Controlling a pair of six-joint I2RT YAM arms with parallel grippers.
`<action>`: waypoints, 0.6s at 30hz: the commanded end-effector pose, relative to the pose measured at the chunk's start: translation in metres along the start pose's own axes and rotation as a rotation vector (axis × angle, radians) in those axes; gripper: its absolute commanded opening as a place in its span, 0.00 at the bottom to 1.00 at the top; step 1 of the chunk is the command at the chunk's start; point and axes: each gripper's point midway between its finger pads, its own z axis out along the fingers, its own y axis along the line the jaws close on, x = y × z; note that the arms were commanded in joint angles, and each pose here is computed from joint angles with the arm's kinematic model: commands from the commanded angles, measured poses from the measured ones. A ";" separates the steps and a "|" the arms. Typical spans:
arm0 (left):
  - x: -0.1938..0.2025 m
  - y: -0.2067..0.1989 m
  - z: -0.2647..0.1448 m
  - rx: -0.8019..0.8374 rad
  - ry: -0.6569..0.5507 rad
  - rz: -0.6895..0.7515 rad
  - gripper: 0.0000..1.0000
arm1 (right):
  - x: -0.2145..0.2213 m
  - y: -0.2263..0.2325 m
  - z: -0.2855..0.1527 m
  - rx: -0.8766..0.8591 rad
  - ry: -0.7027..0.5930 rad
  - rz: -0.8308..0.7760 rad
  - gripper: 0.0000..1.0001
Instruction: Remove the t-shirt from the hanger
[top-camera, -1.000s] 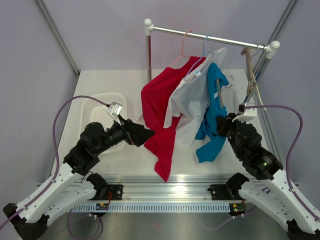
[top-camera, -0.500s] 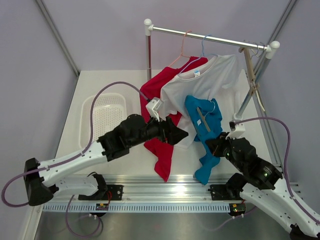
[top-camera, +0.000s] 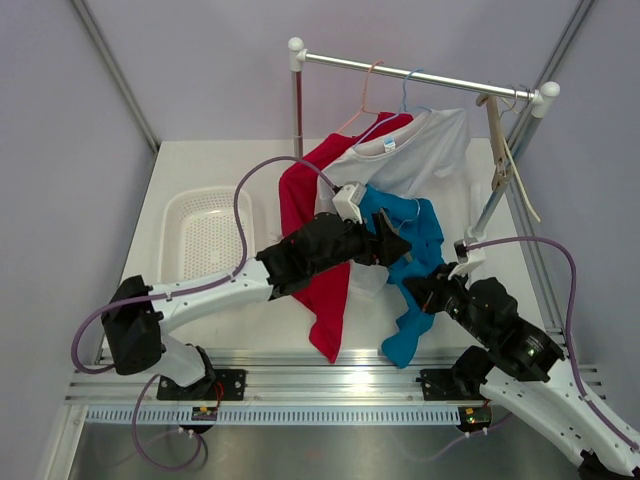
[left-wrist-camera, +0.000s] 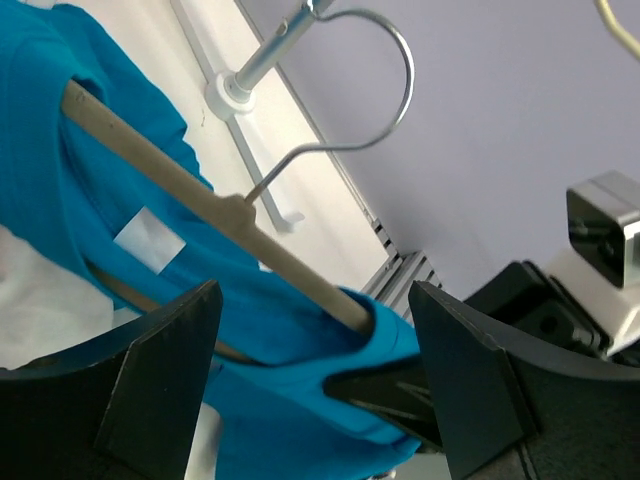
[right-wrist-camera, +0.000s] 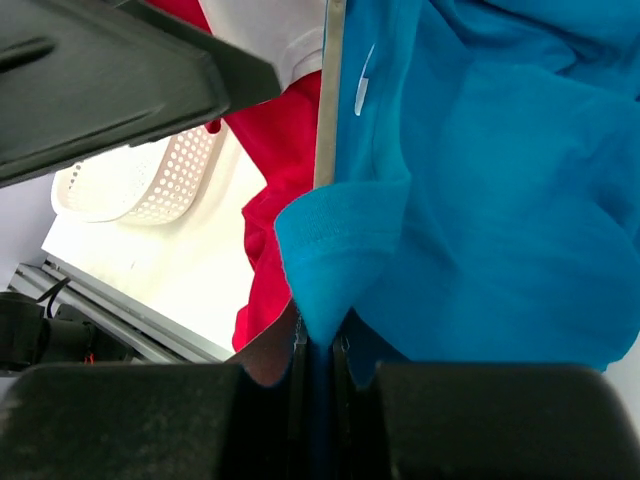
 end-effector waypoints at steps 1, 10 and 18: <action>-0.042 -0.026 0.007 0.052 -0.147 -0.054 0.79 | -0.030 0.030 -0.005 -0.126 -0.092 -0.037 0.00; -0.048 -0.006 0.021 0.028 -0.169 -0.082 0.76 | -0.041 0.044 -0.003 -0.171 -0.113 -0.063 0.00; -0.041 0.004 0.032 0.021 -0.160 -0.111 0.70 | -0.056 0.053 0.001 -0.162 -0.139 -0.085 0.00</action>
